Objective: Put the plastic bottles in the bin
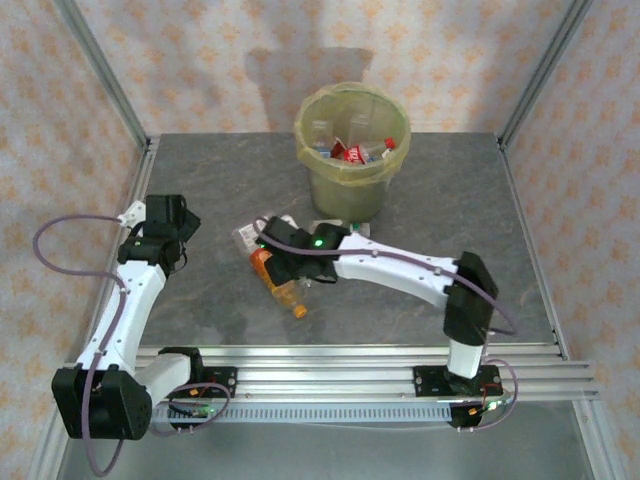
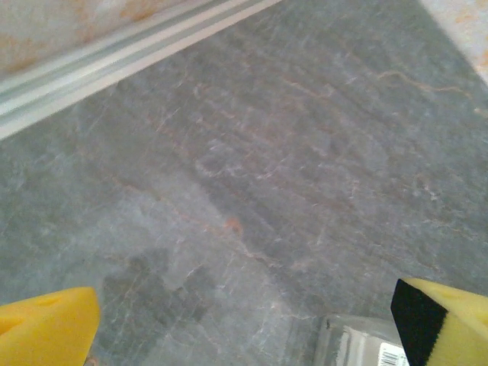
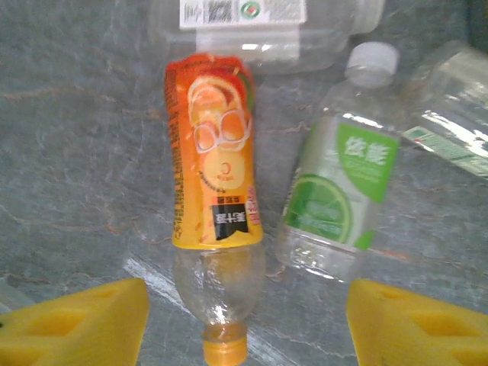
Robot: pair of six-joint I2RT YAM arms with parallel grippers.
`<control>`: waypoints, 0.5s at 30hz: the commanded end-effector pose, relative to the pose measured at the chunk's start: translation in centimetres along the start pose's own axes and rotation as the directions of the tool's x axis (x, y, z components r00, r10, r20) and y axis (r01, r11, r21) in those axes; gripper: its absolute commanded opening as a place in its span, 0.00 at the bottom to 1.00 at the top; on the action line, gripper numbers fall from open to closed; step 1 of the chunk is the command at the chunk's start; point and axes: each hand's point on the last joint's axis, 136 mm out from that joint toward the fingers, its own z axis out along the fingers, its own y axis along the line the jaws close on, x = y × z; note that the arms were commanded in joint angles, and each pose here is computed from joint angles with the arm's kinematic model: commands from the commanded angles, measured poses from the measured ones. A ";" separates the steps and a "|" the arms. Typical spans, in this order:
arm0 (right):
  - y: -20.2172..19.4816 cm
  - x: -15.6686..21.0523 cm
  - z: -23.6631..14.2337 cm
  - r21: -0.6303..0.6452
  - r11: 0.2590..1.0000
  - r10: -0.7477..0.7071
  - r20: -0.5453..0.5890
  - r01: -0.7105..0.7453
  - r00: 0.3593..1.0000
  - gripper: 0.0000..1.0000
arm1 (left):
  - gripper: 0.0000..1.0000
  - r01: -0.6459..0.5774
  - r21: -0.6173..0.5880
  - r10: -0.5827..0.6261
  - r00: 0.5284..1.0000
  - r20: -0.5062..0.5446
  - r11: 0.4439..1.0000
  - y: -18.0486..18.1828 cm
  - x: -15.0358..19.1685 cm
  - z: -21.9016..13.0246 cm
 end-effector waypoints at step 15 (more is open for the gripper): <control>2.4 -1.4 7.6 0.113 0.980 -0.151 -0.101 0.162 0.983 0.70 | 1.00 0.110 -0.012 -0.110 0.992 -0.066 0.994 2.1 1.6 1.4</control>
